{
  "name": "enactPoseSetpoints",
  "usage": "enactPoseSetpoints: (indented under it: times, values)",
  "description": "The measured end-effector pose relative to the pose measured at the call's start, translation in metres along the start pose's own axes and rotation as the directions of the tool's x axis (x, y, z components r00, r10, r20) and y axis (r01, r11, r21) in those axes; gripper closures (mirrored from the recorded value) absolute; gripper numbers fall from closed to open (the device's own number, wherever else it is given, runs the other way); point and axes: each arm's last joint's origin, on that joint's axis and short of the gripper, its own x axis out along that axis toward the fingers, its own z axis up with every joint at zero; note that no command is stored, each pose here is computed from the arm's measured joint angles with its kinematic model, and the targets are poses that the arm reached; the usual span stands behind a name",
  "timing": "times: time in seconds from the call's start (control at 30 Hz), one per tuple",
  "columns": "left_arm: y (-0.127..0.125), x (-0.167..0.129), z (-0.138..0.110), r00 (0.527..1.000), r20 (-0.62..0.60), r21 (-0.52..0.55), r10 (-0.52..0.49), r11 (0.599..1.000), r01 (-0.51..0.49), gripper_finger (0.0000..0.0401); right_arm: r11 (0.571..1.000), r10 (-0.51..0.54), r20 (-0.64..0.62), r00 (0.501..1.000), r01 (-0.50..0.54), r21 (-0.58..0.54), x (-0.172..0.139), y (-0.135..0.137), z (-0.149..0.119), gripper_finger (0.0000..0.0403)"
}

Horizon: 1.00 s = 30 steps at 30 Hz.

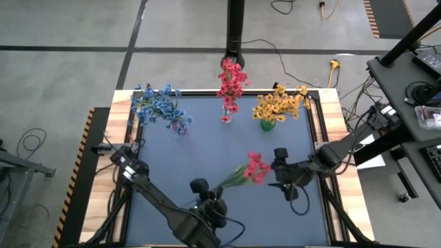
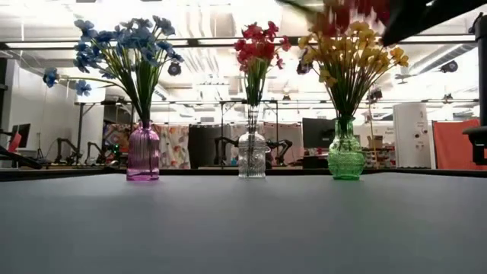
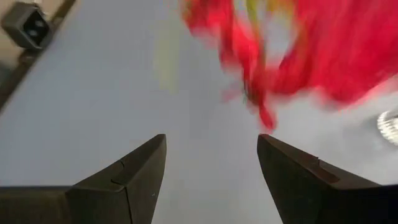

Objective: Sort flowers into vase by color
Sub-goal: Put the red flower into the transparent vase

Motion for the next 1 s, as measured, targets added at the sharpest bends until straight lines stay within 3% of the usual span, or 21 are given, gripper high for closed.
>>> enactPoseSetpoints:
  times: [0.17, 0.3, 0.53, 0.77, 0.87, 1.0]
  values:
    - [0.035, -0.005, -0.004, 0.999, 0.027, 0.081, 0.045, 0.996, -0.047, 0.0401, 0.999, -0.039, -0.024, 0.999, 0.039, -0.01, 0.004, -0.012, -0.001, 0.0158]
    - [0.066, -0.007, -0.018, 0.994, 0.073, 0.069, 0.087, 0.993, -0.092, 0.0401, 0.998, -0.037, -0.023, 0.999, 0.036, -0.043, 0.004, -0.011, -0.002, 0.0158]
    - [0.1, 0.002, -0.062, 0.986, 0.157, -0.096, 0.057, 0.995, -0.042, 0.0401, 0.999, -0.043, 0.065, 0.997, 0.045, -0.025, 0.01, -0.014, 0.001, 0.0158]
    - [0.104, 0.022, -0.085, 0.95, 0.31, -0.284, -0.043, 0.949, 0.136, 0.0401, 0.998, -0.053, 0.325, 0.944, 0.037, 0.055, 0.023, -0.016, 0.006, 0.0158]
    - [0.102, 0.03, -0.084, 0.886, 0.44, -0.284, -0.148, 0.913, 0.293, 0.0401, 0.995, -0.062, 0.465, 0.883, 0.017, 0.1, 0.027, -0.016, 0.003, 0.0158]
    - [0.104, 0.039, -0.088, 0.708, 0.674, -0.211, -0.212, 0.863, 0.459, 0.0401, 0.983, -0.129, 0.622, 0.772, 0.014, 0.185, 0.028, -0.018, 0.0, 0.0158]
